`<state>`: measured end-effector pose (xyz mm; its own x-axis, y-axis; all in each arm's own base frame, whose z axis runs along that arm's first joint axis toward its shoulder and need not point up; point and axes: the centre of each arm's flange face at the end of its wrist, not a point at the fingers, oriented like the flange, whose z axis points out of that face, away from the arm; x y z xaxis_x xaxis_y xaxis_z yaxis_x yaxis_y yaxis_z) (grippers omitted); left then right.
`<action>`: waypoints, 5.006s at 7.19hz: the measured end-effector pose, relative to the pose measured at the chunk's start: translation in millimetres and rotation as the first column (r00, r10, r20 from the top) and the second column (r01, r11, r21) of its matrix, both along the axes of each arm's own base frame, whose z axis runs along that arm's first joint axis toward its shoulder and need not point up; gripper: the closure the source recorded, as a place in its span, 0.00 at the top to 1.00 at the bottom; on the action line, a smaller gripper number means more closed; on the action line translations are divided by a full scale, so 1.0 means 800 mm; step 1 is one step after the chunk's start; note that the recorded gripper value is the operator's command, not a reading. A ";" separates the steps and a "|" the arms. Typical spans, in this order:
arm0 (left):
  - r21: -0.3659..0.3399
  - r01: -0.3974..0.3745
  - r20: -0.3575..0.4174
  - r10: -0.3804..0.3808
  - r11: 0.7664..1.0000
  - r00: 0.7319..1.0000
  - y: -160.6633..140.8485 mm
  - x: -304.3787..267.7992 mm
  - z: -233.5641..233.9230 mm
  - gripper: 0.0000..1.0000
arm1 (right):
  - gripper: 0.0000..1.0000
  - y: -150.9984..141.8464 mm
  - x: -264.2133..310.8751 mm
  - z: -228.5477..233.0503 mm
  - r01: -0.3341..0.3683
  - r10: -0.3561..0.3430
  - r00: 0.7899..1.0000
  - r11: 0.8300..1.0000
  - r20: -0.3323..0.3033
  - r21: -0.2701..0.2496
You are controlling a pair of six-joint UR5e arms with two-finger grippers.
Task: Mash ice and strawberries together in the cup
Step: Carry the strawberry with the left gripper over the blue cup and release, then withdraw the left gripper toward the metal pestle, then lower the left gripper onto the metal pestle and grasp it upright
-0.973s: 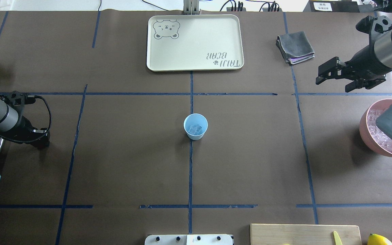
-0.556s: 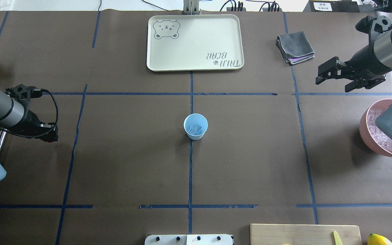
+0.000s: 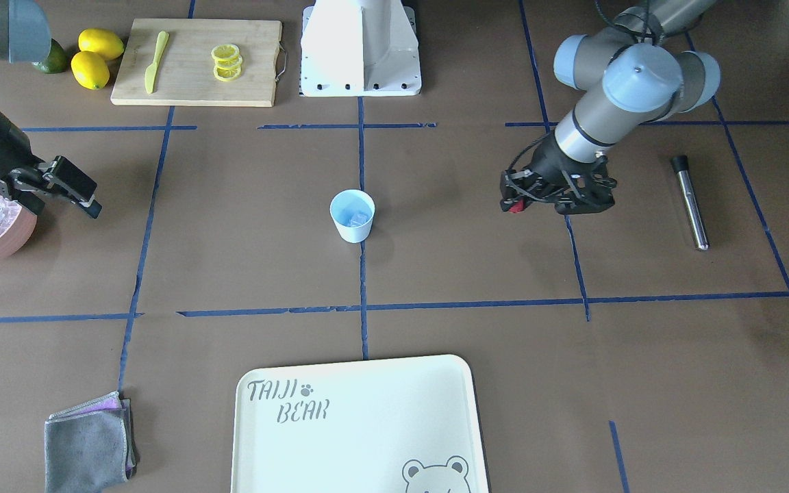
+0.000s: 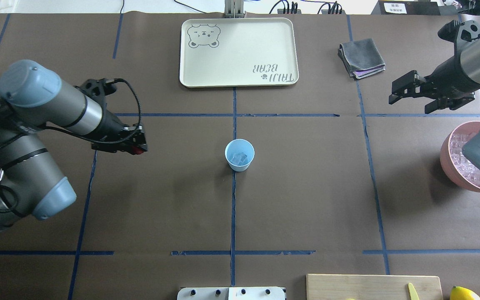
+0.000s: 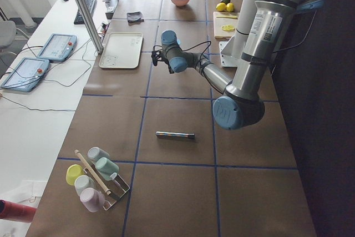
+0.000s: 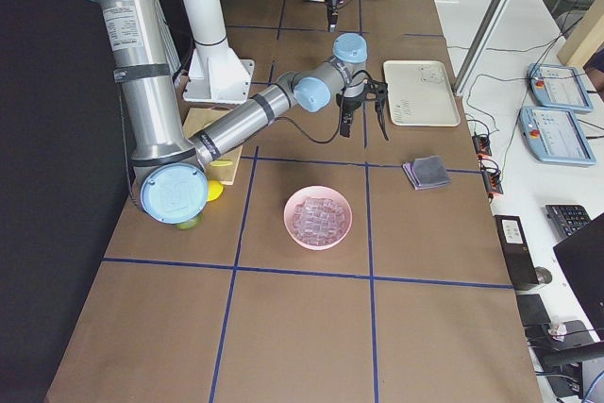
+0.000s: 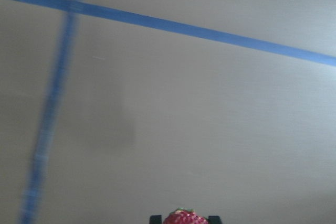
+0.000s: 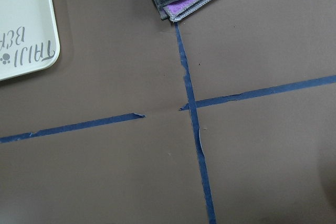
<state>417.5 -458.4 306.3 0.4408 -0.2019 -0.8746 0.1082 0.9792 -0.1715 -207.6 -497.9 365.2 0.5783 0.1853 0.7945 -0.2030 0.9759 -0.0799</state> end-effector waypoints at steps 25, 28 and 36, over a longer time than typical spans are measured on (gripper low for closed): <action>0.255 -0.188 0.209 0.136 0.948 0.968 -0.038 -0.254 0.259 0.80 | 1.00 -0.020 0.162 0.097 0.121 -0.113 0.990 0.989 -0.086 0.090; 0.120 -0.226 0.285 0.184 0.967 0.941 -0.042 -0.279 0.367 0.80 | 1.00 -0.019 0.163 0.096 0.123 -0.115 0.990 0.988 -0.087 0.092; 0.030 -0.252 0.310 0.231 0.967 0.922 -0.046 -0.261 0.413 0.80 | 1.00 -0.018 0.163 0.094 0.122 -0.114 0.990 0.988 -0.085 0.097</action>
